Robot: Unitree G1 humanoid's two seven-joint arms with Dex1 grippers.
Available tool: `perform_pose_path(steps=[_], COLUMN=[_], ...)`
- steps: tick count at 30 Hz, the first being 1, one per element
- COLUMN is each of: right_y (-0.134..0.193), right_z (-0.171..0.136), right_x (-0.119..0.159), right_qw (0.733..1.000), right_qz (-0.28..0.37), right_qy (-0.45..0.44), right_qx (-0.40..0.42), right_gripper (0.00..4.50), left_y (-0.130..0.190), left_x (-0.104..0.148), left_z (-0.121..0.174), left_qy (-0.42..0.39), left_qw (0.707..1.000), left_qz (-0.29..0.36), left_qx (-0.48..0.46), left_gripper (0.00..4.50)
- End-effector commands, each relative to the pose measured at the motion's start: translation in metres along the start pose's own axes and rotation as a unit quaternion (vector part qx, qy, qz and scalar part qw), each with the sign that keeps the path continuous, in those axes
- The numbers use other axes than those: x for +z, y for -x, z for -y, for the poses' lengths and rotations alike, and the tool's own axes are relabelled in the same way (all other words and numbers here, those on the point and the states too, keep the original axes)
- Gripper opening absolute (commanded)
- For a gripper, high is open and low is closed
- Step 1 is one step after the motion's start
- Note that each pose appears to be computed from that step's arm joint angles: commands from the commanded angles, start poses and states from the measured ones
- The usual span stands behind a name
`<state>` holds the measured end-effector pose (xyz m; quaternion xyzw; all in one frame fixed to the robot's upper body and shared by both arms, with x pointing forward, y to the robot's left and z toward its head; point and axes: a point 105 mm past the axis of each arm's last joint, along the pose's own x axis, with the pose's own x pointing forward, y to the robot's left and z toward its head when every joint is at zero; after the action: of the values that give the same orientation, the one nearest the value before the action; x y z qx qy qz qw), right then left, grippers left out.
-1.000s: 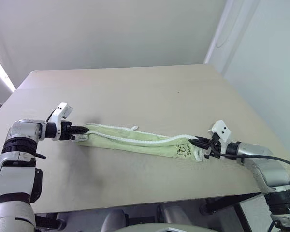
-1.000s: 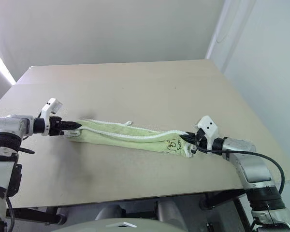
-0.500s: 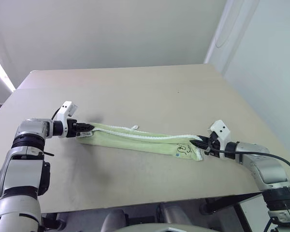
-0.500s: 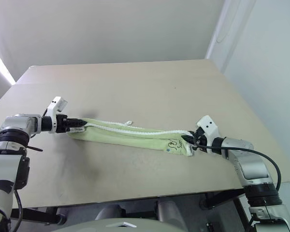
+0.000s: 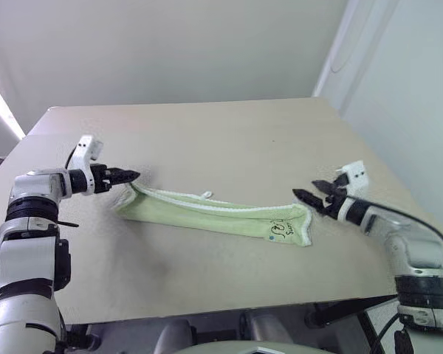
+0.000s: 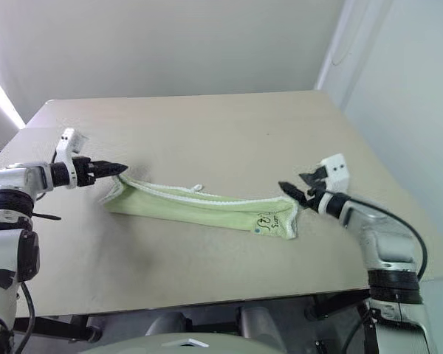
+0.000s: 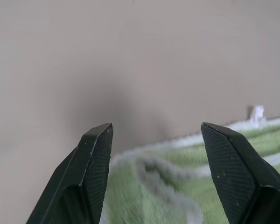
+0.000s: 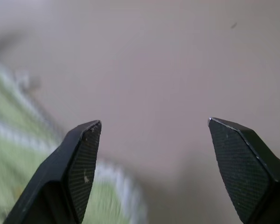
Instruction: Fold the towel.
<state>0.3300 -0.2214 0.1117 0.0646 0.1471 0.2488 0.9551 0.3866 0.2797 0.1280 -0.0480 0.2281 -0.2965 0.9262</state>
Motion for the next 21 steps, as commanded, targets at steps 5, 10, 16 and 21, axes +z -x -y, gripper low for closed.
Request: perform_pose_path(steps=[5, 10, 16, 21], right_y=[0.030, 0.020, -0.009, -0.033], right_z=[-0.072, -0.092, -0.106, -0.106], right_x=[0.012, 0.000, -0.022, -0.033], right_qw=[0.980, 0.967, 0.955, 0.953], right_qz=[-0.049, -0.099, -0.158, -0.179], right_qy=[-0.080, -0.086, -0.094, -0.108], right_qx=[0.175, 0.217, 0.232, 0.219], right_gripper=[3.83, 3.83, 3.83, 3.83], left_y=[0.023, 0.023, 0.008, -0.002], left_x=[0.003, -0.023, -0.041, -0.051], left_z=[0.059, 0.069, 0.069, 0.066], left_qy=[-0.210, -0.213, -0.216, -0.215], left_qw=[0.968, 0.960, 0.956, 0.955], left_qz=[-0.054, -0.100, -0.123, -0.133], left_qx=[-0.129, -0.153, -0.159, -0.155], left_gripper=[3.18, 3.18, 3.18, 3.18])
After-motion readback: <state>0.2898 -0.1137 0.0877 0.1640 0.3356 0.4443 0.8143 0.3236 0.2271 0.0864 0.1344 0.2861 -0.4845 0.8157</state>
